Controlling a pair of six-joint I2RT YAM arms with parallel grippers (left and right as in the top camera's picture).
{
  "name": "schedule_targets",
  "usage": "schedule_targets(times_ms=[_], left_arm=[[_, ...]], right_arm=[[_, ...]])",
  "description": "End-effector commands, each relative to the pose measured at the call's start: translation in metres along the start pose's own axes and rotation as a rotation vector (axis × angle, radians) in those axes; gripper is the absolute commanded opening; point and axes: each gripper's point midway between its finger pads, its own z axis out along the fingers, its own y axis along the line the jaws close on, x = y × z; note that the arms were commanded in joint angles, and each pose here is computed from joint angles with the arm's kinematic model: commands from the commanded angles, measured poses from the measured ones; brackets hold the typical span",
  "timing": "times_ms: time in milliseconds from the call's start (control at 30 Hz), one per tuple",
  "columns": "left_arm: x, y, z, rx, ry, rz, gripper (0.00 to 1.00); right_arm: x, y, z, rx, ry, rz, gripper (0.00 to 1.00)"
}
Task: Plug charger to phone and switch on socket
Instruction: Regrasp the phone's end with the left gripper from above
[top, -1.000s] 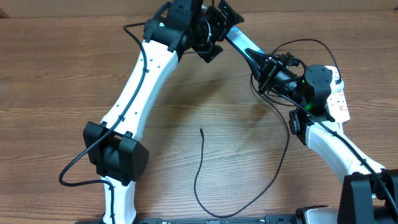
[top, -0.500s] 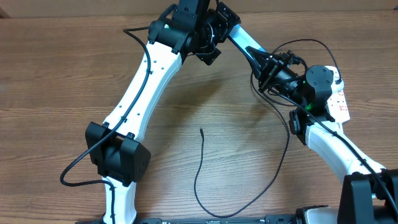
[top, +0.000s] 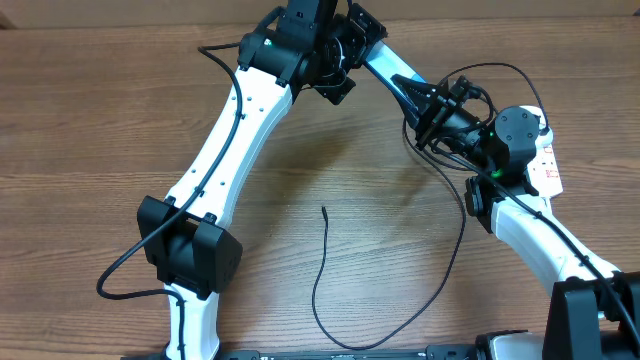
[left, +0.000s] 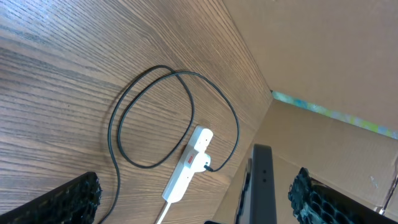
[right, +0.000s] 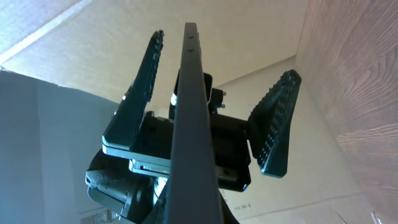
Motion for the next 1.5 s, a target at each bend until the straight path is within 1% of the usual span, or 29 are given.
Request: schedule_targets(times_ms=[0, 100, 200, 267, 300, 333, 633, 667, 733, 767, 867, 933, 967, 1067, 1133, 1200, 1333, 1400, 1467], left_arm=[[0.001, -0.003, 0.001, 0.005, -0.001, -0.009, 1.00], [0.001, -0.003, 0.002, 0.005, -0.001, -0.008, 1.00], [0.002, -0.003, 0.002, 0.005, 0.001, -0.006, 0.86], [0.002, -0.003, 0.002, 0.005, 0.000, -0.007, 0.73], [0.002, -0.003, 0.002, 0.005, 0.001, -0.007, 0.63], [0.003, -0.003, 0.002, 0.005, 0.002, -0.006, 0.62], [0.006, -0.004, 0.002, 0.012, 0.023, -0.006, 0.60], [0.006, -0.004, 0.002, 0.012, 0.023, -0.006, 0.58], [0.006, -0.005, 0.002, 0.014, 0.023, -0.005, 0.50], [0.006, -0.005, 0.002, 0.014, 0.023, -0.005, 0.48], [0.015, -0.008, 0.001, 0.029, 0.074, -0.003, 0.49], [0.015, -0.008, 0.001, 0.029, 0.077, -0.003, 0.49], [0.015, -0.008, 0.002, 0.028, 0.072, -0.003, 0.46], [0.014, -0.008, 0.002, 0.027, 0.069, -0.003, 0.32], [0.014, -0.008, 0.002, 0.028, 0.068, -0.002, 0.26], [0.014, -0.008, 0.002, 0.028, 0.068, -0.003, 0.18], [0.013, -0.007, 0.002, 0.026, 0.061, -0.003, 0.13], [0.013, -0.007, 0.002, 0.026, 0.061, -0.003, 0.05], [0.013, -0.007, 0.002, 0.026, 0.061, -0.003, 0.04]], right_arm=[[0.010, 0.011, 0.002, -0.020, 0.038, 0.104, 0.04], [0.011, 0.011, 0.002, -0.021, 0.039, 0.102, 0.04], [0.011, 0.012, 0.002, -0.022, 0.040, 0.101, 0.04], [0.014, 0.014, 0.002, -0.031, 0.050, 0.090, 0.04], [0.015, 0.016, 0.002, -0.036, 0.056, 0.082, 0.04], [0.016, 0.015, 0.003, -0.036, 0.057, 0.082, 0.04], [0.017, 0.015, 0.003, -0.032, 0.061, 0.083, 0.04], [0.017, 0.014, 0.003, -0.032, 0.061, 0.083, 0.04], [0.017, 0.014, 0.003, -0.031, 0.061, 0.084, 0.04], [0.016, 0.014, 0.003, -0.030, 0.060, 0.085, 0.04], [0.016, 0.013, 0.003, -0.024, 0.059, 0.090, 0.04], [0.017, 0.012, 0.003, -0.021, 0.064, 0.090, 0.04], [0.017, 0.012, 0.003, -0.021, 0.064, 0.090, 0.04], [0.017, 0.012, 0.003, -0.021, 0.064, 0.090, 0.04], [0.017, 0.012, 0.003, -0.019, 0.066, 0.090, 0.04], [0.017, 0.012, 0.003, -0.019, 0.067, 0.090, 0.04], [0.018, 0.011, 0.003, -0.017, 0.069, 0.090, 0.04], [0.018, 0.011, 0.003, -0.017, 0.069, 0.090, 0.04], [0.018, 0.011, 0.003, -0.017, 0.069, 0.090, 0.05]])
